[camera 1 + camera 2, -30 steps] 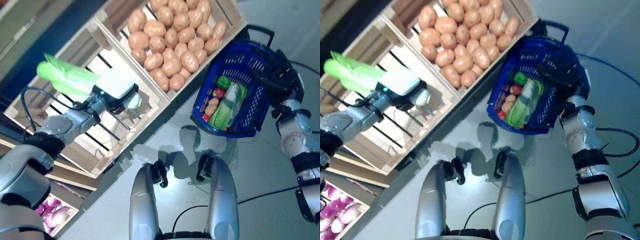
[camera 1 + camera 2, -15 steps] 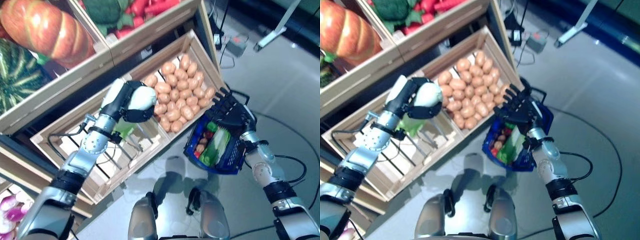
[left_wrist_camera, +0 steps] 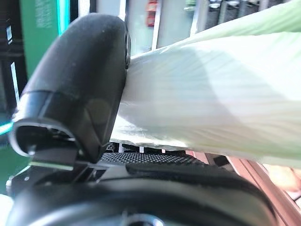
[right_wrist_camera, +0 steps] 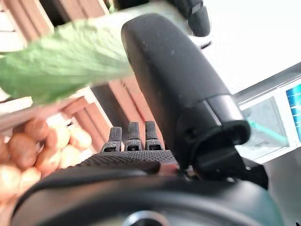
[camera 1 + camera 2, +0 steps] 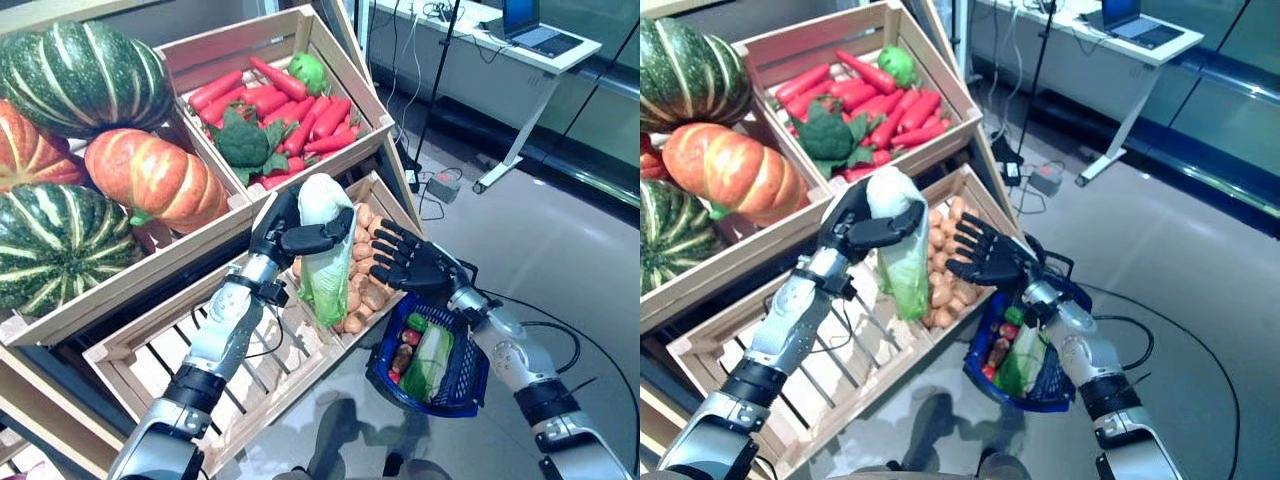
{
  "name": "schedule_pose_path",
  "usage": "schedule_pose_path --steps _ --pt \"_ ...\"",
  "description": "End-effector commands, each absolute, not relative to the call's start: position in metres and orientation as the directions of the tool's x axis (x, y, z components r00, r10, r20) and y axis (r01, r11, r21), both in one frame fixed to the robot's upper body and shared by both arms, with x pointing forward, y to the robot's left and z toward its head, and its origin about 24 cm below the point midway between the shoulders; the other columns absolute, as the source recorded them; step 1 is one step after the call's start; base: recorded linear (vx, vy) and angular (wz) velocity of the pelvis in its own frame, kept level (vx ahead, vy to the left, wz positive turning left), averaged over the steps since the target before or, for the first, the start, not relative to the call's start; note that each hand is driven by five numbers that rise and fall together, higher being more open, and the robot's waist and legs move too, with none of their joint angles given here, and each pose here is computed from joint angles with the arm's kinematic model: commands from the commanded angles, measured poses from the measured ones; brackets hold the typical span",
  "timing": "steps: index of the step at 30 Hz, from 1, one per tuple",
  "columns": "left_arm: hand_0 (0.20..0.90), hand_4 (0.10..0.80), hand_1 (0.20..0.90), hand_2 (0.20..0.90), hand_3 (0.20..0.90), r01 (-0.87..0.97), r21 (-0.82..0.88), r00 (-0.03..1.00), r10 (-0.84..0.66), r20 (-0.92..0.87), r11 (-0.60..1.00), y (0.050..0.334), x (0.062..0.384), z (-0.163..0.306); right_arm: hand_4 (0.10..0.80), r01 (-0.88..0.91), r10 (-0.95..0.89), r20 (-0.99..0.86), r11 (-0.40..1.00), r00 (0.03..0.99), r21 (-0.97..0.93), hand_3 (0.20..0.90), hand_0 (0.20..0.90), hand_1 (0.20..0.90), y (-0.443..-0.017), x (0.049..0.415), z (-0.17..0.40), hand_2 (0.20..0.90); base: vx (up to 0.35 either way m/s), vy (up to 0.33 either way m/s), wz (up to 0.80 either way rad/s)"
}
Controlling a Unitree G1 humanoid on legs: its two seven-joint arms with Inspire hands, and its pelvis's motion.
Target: Put vegetables into the basket
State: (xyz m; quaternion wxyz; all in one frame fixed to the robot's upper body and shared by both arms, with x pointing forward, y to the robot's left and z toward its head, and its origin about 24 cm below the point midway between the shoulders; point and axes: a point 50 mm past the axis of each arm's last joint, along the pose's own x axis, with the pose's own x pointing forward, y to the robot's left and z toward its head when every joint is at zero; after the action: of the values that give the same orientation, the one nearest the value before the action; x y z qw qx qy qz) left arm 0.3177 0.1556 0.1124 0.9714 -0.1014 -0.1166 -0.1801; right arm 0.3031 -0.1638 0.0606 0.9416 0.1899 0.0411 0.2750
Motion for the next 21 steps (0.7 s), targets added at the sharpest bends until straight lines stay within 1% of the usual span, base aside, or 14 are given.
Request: schedule_pose_path --steps 1,7,11,16,19,21 --pt "0.300 0.400 0.300 0.300 0.300 0.409 -0.234 0.849 -0.274 0.452 0.882 0.155 0.319 0.150 0.800 -0.659 0.593 0.293 0.632 0.750 0.407 0.900 0.900 0.900 -0.137 0.307 0.103 0.900 -0.019 -0.034 -0.05" --pt "0.300 0.400 0.300 0.300 0.300 0.433 -0.271 0.841 -0.277 0.466 0.860 0.150 0.320 0.150 0.800 -0.688 0.618 0.317 0.576 0.720 0.442 0.900 0.900 0.900 -0.127 0.303 0.106 0.900 -0.013 -0.026 0.00" --pt "0.300 0.400 0.300 0.300 0.300 0.481 -0.298 0.828 -0.316 0.463 0.825 0.144 0.319 0.148 0.800 -0.720 0.652 0.335 0.509 0.681 0.472 0.900 0.900 0.900 -0.119 0.298 0.104 0.900 -0.010 -0.025 0.00" --pt "0.300 0.400 0.300 0.300 0.300 0.510 -0.353 0.830 -0.340 0.443 0.784 0.136 0.321 0.142 0.800 -0.746 0.671 0.360 0.466 0.649 0.476 0.900 0.900 0.900 -0.108 0.296 0.108 0.900 -0.004 -0.006 0.00" --pt "0.300 0.400 0.300 0.300 0.300 0.535 -0.388 0.821 -0.355 0.446 0.750 0.133 0.320 0.139 0.800 -0.759 0.704 0.324 0.477 0.632 0.444 0.900 0.900 0.900 -0.104 0.296 0.106 0.900 0.000 0.000 0.00" --pt "0.300 0.400 0.300 0.300 0.300 0.554 -0.397 0.810 -0.362 0.461 0.732 0.130 0.318 0.138 0.800 -0.765 0.741 0.257 0.500 0.621 0.406 0.900 0.900 0.900 -0.103 0.295 0.099 0.900 -0.006 0.012 -0.05"
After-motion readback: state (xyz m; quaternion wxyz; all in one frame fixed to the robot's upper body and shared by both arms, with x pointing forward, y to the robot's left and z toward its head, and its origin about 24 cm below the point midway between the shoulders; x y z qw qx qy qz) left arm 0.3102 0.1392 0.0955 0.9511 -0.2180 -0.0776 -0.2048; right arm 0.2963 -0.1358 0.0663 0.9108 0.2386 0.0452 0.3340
